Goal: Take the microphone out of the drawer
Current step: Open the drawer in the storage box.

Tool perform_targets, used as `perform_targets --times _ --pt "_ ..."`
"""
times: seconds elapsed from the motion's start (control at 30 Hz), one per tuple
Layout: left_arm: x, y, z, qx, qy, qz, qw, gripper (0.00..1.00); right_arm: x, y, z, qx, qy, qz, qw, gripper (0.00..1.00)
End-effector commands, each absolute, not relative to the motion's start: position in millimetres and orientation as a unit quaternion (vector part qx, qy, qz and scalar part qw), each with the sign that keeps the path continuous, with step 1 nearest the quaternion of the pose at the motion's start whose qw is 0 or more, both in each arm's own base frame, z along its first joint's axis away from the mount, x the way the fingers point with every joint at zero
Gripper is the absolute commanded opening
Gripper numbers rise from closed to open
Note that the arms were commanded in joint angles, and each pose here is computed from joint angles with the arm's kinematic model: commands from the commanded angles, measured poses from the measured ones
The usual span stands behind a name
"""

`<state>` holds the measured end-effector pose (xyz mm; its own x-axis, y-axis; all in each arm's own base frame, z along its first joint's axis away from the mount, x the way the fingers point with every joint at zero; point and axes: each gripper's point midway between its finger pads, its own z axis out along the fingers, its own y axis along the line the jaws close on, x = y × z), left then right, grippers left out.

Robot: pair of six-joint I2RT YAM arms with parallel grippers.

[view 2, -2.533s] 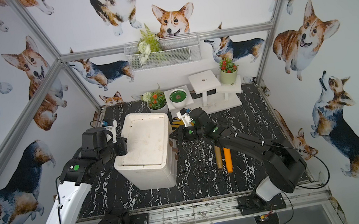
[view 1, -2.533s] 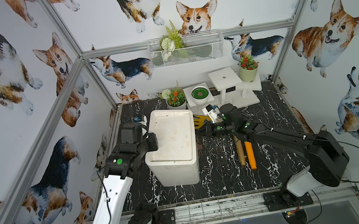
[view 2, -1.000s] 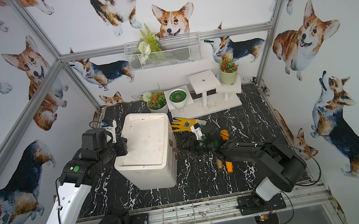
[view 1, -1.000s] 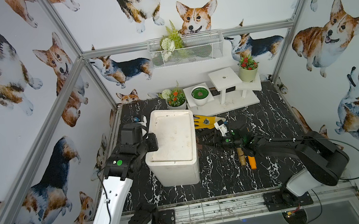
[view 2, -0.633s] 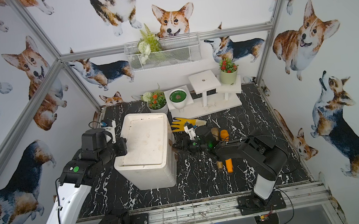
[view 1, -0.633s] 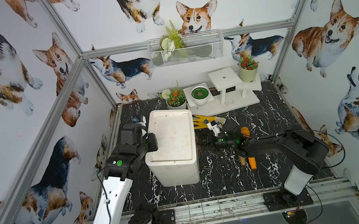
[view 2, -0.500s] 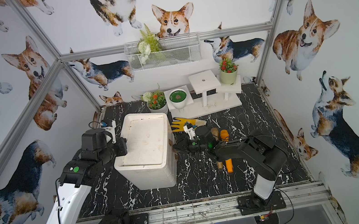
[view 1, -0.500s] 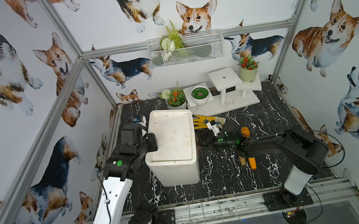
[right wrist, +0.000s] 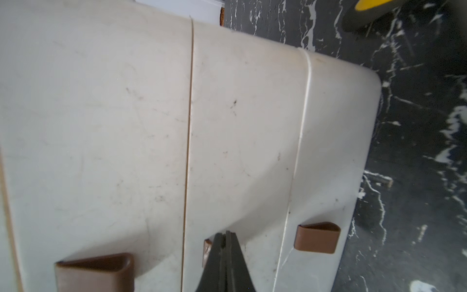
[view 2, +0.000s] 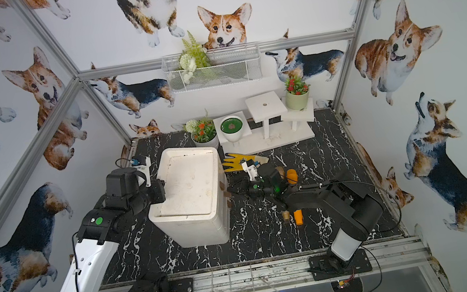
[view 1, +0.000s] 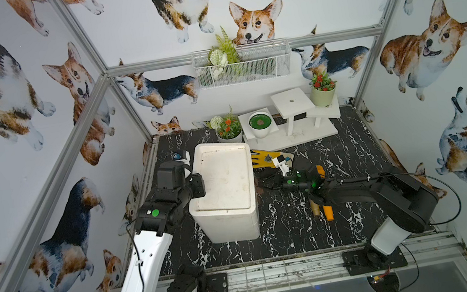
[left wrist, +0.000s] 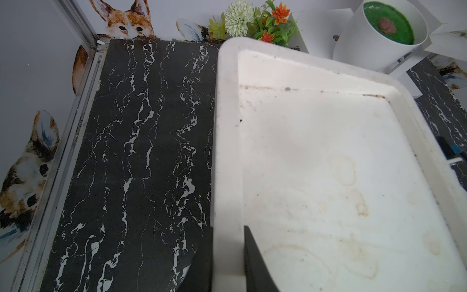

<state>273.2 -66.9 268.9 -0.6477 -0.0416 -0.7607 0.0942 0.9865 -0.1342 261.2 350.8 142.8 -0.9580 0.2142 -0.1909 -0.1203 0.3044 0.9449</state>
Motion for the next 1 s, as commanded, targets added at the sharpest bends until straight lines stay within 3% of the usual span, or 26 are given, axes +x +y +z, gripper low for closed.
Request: perform_targets --times 0.0,0.63,0.9,0.93,0.97 --pt "272 -79 271 0.005 0.902 -0.123 0.414 0.0 259 333 141 0.032 0.801 0.579 0.15 0.0" --pt "275 -78 270 -0.003 0.901 -0.122 0.416 0.0 258 212 141 0.117 0.85 0.458 0.235 0.0" --pt "275 -78 271 -0.005 0.9 -0.125 0.417 0.0 256 194 143 0.132 0.851 0.442 0.25 0.0" --pt "275 -78 271 -0.006 0.9 -0.125 0.417 0.0 256 194 144 0.131 0.852 0.442 0.249 0.03" --pt "275 -78 271 -0.007 0.9 -0.125 0.417 0.0 256 195 144 0.129 0.853 0.44 0.247 0.18"
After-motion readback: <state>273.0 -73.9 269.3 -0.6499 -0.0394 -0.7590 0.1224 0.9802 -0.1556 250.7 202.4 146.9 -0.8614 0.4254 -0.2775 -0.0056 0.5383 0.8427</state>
